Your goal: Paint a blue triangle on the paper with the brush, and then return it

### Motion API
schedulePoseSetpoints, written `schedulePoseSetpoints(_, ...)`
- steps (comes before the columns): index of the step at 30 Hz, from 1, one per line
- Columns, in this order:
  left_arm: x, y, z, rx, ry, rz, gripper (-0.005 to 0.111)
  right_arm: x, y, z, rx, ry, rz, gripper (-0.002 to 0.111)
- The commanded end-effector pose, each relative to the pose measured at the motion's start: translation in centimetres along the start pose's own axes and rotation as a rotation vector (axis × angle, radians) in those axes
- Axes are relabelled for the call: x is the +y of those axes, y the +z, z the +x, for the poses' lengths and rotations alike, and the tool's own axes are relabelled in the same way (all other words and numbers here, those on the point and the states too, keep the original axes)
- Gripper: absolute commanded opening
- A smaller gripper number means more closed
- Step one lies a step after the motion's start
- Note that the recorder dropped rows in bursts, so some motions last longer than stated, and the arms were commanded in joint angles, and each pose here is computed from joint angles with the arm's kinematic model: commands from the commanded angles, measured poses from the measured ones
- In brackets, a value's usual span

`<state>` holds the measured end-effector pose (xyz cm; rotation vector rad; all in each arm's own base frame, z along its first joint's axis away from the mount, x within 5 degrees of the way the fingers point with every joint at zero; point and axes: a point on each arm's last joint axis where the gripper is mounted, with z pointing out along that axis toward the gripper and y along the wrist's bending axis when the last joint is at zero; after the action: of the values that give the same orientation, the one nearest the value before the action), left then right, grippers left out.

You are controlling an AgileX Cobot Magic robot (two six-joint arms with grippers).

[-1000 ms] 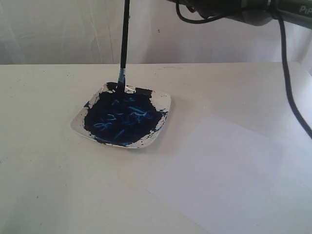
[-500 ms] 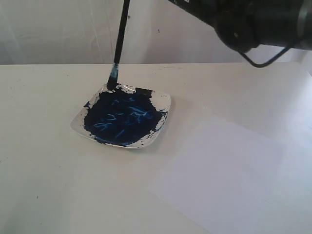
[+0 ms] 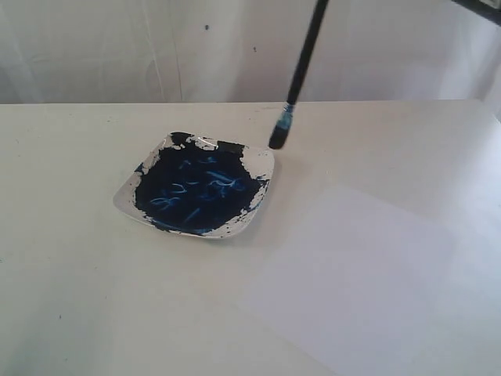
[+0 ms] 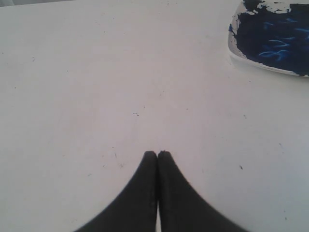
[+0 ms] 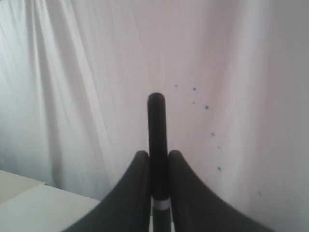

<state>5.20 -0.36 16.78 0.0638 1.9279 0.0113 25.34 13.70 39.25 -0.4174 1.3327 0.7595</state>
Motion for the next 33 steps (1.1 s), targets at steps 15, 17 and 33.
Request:
schedulePoseSetpoints(15,-0.1,0.0,0.1,-0.002,-0.007,0.010,0.000,2.2,-12.6,0.4,0.061,-0.084,0.246,0.000)
schedulePoseSetpoints(17,-0.1,0.0,0.1,-0.002,-0.007,0.010,0.000,2.2,-13.0,0.6,0.067,-0.084,0.255,0.000)
schedulePoseSetpoints(33,0.0,0.0,-0.2,-0.040,0.083,0.001,0.000,2.2,-13.1,0.8,0.068,-0.083,0.255,0.000)
